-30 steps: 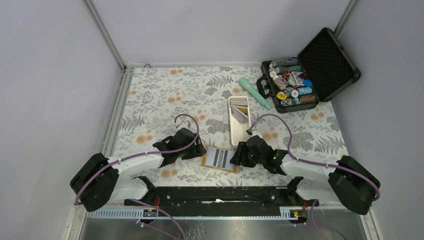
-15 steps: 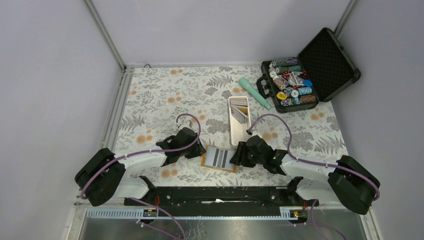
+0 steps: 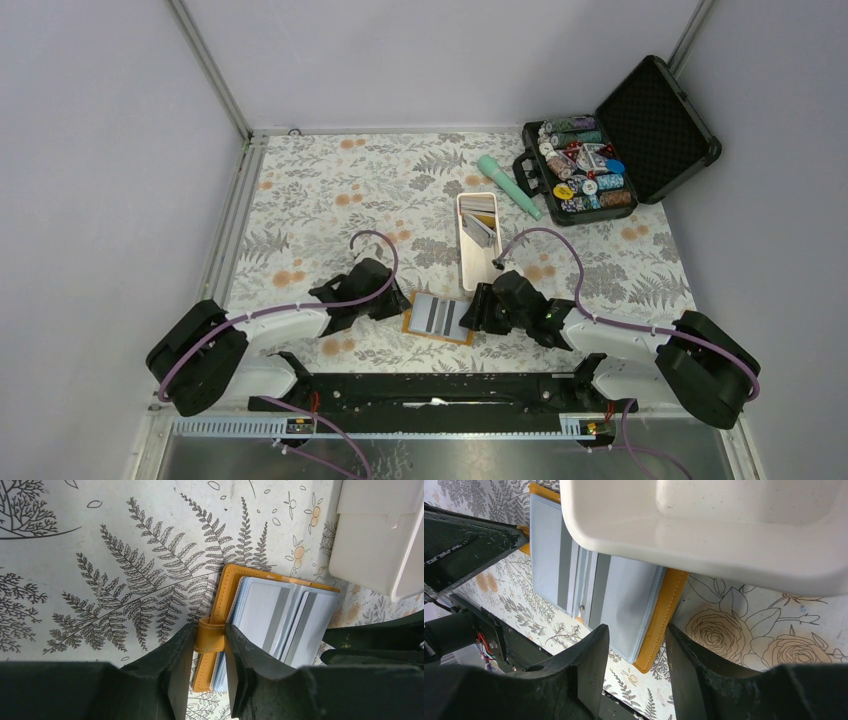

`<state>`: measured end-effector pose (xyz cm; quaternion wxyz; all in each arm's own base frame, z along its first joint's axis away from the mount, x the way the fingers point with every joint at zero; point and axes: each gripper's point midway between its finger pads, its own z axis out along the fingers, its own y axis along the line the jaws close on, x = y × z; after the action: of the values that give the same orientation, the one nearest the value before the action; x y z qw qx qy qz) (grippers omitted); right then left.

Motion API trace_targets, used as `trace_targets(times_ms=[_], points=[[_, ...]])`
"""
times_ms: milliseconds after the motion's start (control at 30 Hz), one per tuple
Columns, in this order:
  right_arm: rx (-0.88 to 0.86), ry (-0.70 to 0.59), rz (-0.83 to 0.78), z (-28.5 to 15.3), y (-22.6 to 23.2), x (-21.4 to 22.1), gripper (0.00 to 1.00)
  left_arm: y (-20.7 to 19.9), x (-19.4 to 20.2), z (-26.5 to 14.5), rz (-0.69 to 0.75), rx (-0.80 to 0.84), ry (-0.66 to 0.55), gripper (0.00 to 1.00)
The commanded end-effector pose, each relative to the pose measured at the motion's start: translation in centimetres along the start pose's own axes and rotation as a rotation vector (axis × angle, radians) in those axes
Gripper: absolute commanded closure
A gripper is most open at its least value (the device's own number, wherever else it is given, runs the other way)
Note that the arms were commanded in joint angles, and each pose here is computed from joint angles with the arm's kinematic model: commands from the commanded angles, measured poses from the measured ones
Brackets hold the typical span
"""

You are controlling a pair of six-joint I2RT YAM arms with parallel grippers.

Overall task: Put the credit cards into the card holder
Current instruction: Close the card holder at the center of the board.

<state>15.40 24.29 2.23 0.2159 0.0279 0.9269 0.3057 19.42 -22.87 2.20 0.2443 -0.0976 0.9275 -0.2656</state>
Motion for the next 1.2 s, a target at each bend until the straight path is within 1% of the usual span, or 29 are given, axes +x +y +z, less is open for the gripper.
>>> trace_targets(times_ms=[0,300,333,400,467,600,833,1033,1167], points=[[-0.013,-0.02,0.006,0.1,0.6,-0.6,0.47,2.0,2.2,-0.1,0.004,-0.056,0.077,0.69],[-0.009,-0.016,0.008,0.3,0.5,-0.5,0.47,2.3,2.7,-0.6,-0.009,-0.05,0.079,0.69],[-0.01,-0.016,0.007,0.3,0.5,-0.5,0.47,2.2,2.6,-0.6,-0.007,-0.047,0.077,0.72],[-0.007,-0.014,0.006,0.3,0.4,-0.4,0.47,2.0,2.4,-0.6,-0.002,-0.036,0.07,0.81],[-0.005,-0.015,0.006,0.3,0.3,-0.4,0.47,1.0,2.4,-1.0,0.006,0.019,0.072,0.9],[-0.004,-0.018,0.007,0.3,0.3,-0.5,0.47,-1.5,1.7,-2.2,0.003,0.149,0.044,0.99],[0.006,-0.033,-0.01,0.0,0.4,-1.0,0.46,-4.1,0.6,-4.4,-0.018,0.307,-0.011,1.0],[0.012,-0.041,-0.034,-0.6,0.7,-1.5,0.43,-6.2,0.8,-5.6,-0.064,0.454,-0.001,1.0],[0.042,-0.074,-0.054,-1.1,0.3,-2.2,0.43,-7.7,0.5,-6.5,-0.089,0.551,-0.005,1.0]])
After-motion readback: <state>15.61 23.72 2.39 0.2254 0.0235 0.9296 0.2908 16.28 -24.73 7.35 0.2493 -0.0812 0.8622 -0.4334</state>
